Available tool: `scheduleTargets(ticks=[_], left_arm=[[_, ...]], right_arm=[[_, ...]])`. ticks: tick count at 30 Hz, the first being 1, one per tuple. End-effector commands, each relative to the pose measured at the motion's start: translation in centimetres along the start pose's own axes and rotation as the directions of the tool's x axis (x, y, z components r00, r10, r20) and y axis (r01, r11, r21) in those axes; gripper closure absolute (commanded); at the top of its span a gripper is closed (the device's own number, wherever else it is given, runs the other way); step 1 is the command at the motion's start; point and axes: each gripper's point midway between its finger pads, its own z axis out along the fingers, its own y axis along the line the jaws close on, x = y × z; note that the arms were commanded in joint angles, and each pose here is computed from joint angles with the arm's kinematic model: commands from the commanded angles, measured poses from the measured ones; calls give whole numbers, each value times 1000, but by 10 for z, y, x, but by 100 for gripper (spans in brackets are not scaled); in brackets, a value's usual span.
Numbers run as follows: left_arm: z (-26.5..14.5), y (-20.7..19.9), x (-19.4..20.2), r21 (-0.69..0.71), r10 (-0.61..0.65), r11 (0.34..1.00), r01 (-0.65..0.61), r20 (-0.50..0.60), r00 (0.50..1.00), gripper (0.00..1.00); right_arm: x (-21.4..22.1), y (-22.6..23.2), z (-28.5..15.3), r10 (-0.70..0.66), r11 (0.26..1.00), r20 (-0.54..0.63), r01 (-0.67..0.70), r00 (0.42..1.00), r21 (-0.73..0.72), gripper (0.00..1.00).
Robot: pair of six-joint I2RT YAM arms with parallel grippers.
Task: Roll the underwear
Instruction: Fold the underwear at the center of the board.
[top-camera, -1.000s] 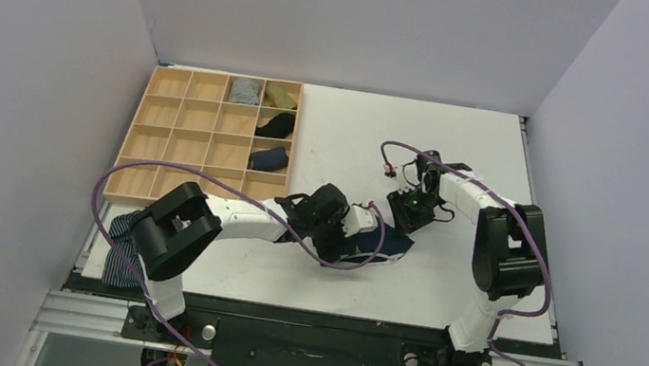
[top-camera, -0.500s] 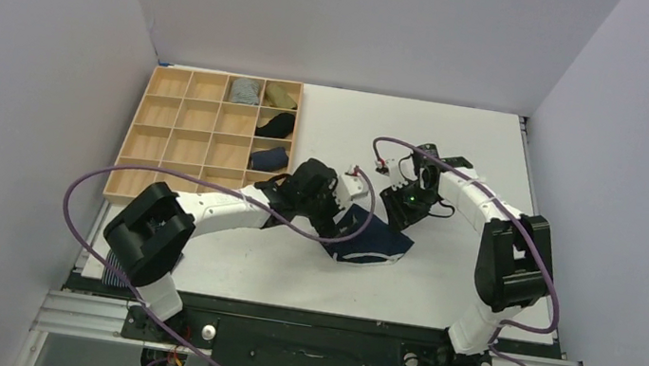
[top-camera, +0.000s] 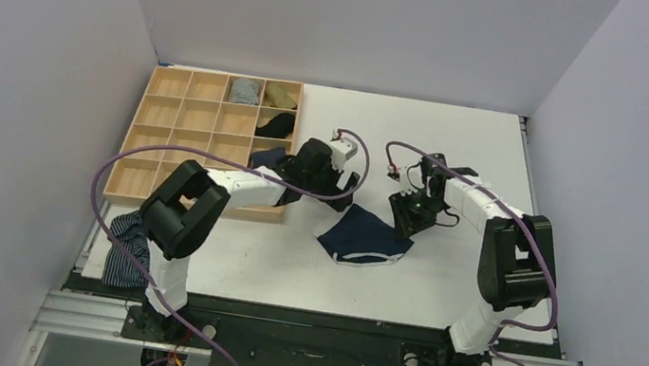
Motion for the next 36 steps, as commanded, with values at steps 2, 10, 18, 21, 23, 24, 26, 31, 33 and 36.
scheduleTargets(ticks=[2,10,18,21,23,24,26,31,33,36], left_arm=[[17,-9,-19,11,-65,998,64,53,996,3],[29,-3,-1,-58,-16,998,16,6,1000,3],[37,15,10,-157,20,987,-24,-23,1000,3],[34,22,12,-194,25,981,-30,-25,999,3],[32,27,11,-217,28,976,-31,-20,999,3],[32,29,11,-224,27,974,-30,-18,999,3],[31,34,11,-244,26,969,-29,-16,1000,3],[30,45,6,-287,26,957,-28,-8,1000,3],[29,49,4,-293,22,956,-22,-5,1000,3],[29,50,2,-283,15,959,-15,-1,1000,3]], right_arm=[[-6,-10,1,29,999,34,-30,999,30,65],[3,-17,14,48,998,-14,-47,999,48,65],[17,-35,18,60,983,-80,-45,995,177,67],[25,-46,18,56,965,-112,-25,992,260,68],[29,-49,17,56,958,-125,-18,991,288,68],[30,-49,16,56,956,-127,-16,990,294,68],[31,-50,15,54,950,-129,-11,990,313,68],[33,-51,14,55,946,-133,-9,990,323,69],[33,-51,13,52,946,-132,-6,990,324,69],[30,-48,12,41,950,-129,2,991,313,69]])
